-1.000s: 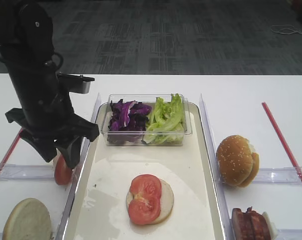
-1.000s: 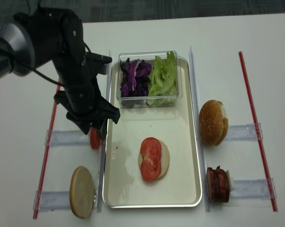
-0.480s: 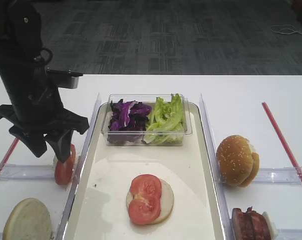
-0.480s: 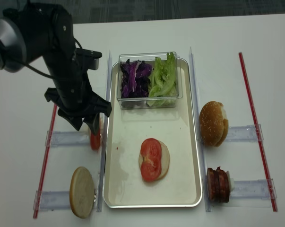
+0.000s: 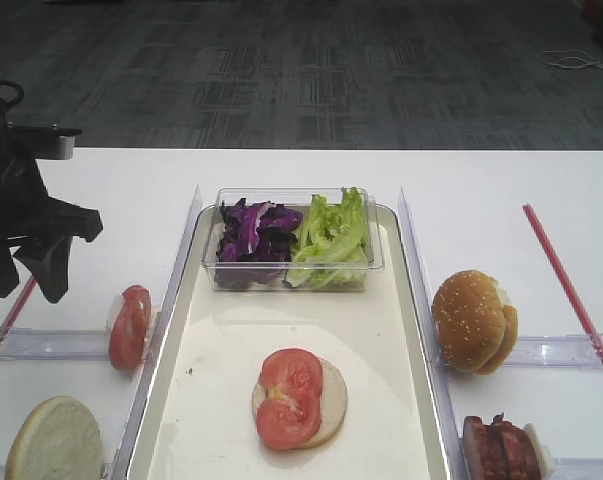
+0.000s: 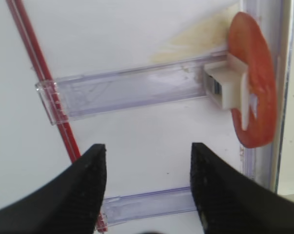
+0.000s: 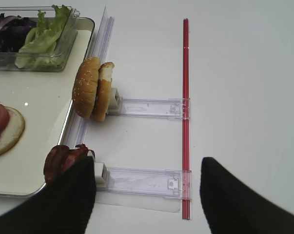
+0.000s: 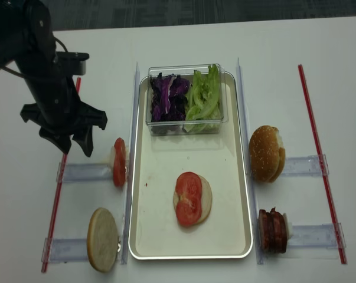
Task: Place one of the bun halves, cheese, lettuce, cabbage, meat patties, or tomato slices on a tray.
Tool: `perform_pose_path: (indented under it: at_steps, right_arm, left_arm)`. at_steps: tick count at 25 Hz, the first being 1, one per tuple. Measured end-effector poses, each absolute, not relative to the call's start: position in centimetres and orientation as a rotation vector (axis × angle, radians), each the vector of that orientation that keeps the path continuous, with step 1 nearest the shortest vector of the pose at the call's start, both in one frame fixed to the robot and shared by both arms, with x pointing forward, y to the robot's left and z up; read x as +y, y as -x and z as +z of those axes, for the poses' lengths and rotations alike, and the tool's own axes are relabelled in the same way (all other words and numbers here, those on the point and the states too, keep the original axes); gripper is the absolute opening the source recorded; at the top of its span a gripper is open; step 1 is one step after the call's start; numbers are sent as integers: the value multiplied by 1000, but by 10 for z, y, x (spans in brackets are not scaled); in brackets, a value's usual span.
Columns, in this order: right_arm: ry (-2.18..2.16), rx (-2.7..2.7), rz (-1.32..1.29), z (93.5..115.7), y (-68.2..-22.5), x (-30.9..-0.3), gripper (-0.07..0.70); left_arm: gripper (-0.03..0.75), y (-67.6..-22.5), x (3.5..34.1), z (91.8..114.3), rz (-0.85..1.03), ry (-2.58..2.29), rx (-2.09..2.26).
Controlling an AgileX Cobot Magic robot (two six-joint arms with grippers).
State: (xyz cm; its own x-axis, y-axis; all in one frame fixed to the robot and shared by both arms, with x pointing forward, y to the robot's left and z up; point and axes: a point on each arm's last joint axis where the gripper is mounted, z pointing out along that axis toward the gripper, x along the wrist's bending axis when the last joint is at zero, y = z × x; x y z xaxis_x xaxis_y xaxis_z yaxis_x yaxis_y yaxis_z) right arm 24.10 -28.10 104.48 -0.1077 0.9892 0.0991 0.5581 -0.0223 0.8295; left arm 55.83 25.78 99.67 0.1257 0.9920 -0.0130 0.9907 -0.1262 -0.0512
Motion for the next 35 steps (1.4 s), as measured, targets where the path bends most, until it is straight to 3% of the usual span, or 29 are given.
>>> perform_pose_path:
  at_steps: [8, 14, 35]
  right_arm:
    - [-1620, 1712, 1020, 1045, -241, -281, 469]
    - [-1620, 1712, 1020, 1045, -241, -281, 469]
    - [-1620, 1712, 1020, 1045, -241, -281, 469]
  left_arm:
    - [399, -561, 295, 997, 43, 2233, -2145]
    - [399, -560, 307, 999, 39, 2199, -2186]
    - [399, -486, 303, 1117, -396, 2394, -2360]
